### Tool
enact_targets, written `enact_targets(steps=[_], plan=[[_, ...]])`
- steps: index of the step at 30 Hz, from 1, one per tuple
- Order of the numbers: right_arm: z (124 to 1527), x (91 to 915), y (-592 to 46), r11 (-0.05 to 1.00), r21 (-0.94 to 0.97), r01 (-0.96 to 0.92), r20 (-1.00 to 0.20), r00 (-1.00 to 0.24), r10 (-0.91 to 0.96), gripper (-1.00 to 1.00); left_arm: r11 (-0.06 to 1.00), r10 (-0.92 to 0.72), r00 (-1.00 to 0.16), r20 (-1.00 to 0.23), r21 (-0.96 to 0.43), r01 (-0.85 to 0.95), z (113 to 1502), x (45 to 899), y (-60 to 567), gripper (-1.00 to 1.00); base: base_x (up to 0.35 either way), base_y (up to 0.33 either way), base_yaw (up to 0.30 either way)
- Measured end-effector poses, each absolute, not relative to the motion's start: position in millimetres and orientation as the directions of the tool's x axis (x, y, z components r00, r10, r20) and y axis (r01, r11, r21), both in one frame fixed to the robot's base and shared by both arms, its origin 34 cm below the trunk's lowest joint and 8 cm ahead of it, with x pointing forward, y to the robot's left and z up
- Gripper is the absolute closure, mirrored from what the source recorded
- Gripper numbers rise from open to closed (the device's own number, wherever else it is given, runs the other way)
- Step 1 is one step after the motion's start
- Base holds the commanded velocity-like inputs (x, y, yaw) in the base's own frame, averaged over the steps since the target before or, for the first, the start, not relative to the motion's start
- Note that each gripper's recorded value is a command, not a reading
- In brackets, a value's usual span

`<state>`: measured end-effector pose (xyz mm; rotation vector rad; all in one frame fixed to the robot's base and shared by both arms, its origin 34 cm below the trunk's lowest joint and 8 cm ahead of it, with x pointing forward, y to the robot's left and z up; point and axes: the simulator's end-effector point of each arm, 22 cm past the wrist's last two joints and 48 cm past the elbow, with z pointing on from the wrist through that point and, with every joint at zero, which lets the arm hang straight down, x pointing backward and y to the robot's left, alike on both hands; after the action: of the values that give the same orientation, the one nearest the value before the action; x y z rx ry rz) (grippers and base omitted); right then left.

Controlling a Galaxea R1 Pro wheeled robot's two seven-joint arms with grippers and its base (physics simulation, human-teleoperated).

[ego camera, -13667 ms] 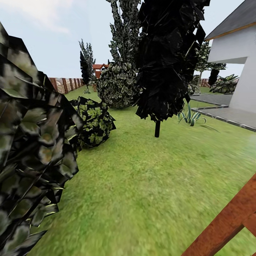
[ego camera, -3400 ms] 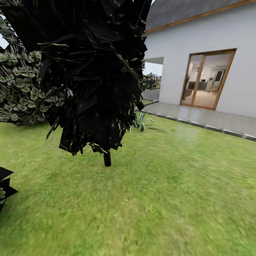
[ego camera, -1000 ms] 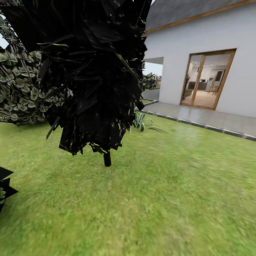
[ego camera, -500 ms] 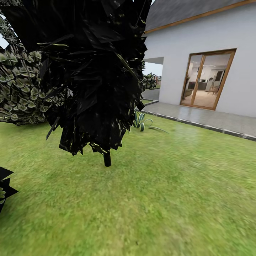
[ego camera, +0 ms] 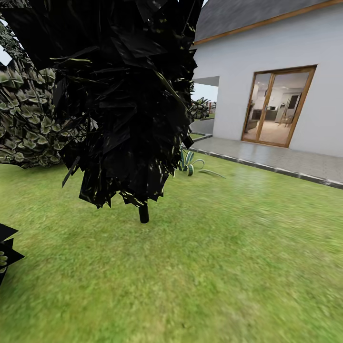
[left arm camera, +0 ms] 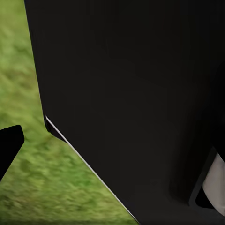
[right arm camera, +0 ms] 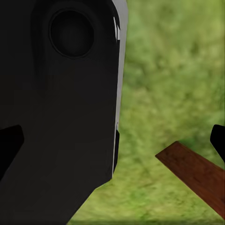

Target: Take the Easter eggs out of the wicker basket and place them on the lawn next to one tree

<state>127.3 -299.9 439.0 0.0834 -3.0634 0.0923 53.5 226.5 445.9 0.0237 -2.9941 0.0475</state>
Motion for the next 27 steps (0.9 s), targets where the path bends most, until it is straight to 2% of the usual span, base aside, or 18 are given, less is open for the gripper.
enact_targets(steps=[27], plan=[[439.0, 127.3, -300.0, 0.997, -0.058, -0.056, 0.077, -0.996, -0.052, -1.00, 0.999, -0.013, -0.989, 0.146, -0.031, -0.018, 445.8, 53.7, 226.5, -1.00, 0.000, 0.000, 0.000]])
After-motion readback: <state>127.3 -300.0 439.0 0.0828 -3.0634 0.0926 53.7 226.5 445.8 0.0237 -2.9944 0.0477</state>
